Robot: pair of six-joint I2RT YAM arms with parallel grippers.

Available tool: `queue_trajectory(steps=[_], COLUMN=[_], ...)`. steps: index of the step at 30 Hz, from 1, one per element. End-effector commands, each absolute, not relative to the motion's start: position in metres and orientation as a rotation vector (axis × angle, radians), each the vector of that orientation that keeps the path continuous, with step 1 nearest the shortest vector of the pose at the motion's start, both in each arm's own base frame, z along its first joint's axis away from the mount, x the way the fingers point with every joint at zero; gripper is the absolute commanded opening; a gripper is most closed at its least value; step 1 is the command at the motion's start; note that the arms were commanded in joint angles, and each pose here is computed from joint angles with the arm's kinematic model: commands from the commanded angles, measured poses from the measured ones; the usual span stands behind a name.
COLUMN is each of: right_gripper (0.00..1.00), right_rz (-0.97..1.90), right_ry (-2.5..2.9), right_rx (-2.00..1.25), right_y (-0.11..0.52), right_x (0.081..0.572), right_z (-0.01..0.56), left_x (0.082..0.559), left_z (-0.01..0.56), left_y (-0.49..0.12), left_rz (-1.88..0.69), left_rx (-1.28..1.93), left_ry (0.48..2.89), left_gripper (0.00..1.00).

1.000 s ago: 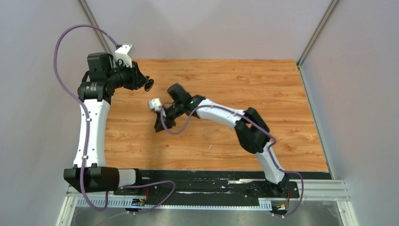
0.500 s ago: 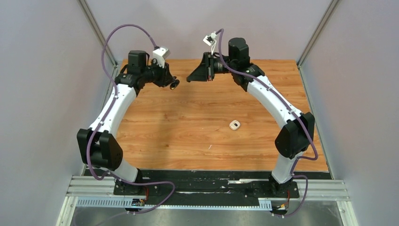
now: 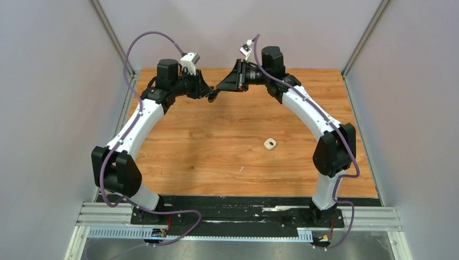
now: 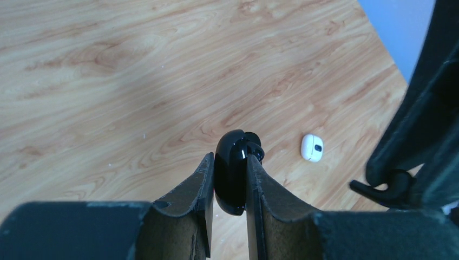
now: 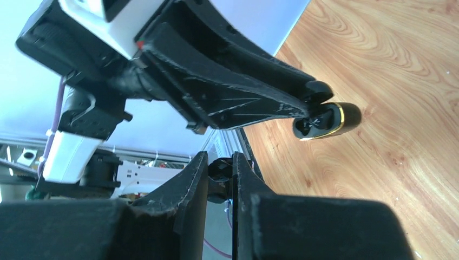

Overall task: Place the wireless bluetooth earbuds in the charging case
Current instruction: Insert the left earbud into the left side groove of the charging case.

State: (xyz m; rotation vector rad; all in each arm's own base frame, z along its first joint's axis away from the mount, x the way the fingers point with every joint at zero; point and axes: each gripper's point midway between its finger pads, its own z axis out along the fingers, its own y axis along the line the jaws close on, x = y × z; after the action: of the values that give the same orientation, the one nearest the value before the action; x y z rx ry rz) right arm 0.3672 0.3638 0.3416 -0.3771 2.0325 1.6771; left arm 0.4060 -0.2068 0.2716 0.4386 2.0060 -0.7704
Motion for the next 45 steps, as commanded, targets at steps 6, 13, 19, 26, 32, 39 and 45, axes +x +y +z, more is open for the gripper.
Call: queue_trajectory(steps=[6,13,19,26,32,39,45], right_gripper=[0.0,0.0,0.0,0.0,0.0,0.0,0.0], right_rz=[1.634,1.649,1.608,1.54,1.524,1.531,1.535], right_ry=[2.037,2.014,1.996,1.998,1.997,1.98,1.992], right_rx=[-0.258,-0.316,-0.331,-0.262,-0.261,-0.279,-0.274], right_y=[0.379,0.393,0.397,0.39,0.387,0.389,0.389], right_x=[0.379,0.373,0.374,0.378,0.377,0.378,0.377], right_z=[0.342,0.342,0.34,0.334,0.332,0.334,0.33], left_x=[0.405,0.4,0.397,0.396,0.397,0.397,0.401], left_z=[0.305,0.303,0.311,0.314,0.313,0.314,0.316], left_y=[-0.208,-0.214,-0.22,-0.218,-0.214,-0.212,-0.207], left_rz=[-0.845,-0.933,-1.012,-1.023,-1.019,-1.033,-1.043], left_rx=[0.204,0.113,0.063,0.025,0.009,0.005,-0.037], left_ry=[1.986,2.026,2.022,2.019,2.02,2.018,2.014], left_gripper=[0.0,0.0,0.0,0.0,0.0,0.0,0.0])
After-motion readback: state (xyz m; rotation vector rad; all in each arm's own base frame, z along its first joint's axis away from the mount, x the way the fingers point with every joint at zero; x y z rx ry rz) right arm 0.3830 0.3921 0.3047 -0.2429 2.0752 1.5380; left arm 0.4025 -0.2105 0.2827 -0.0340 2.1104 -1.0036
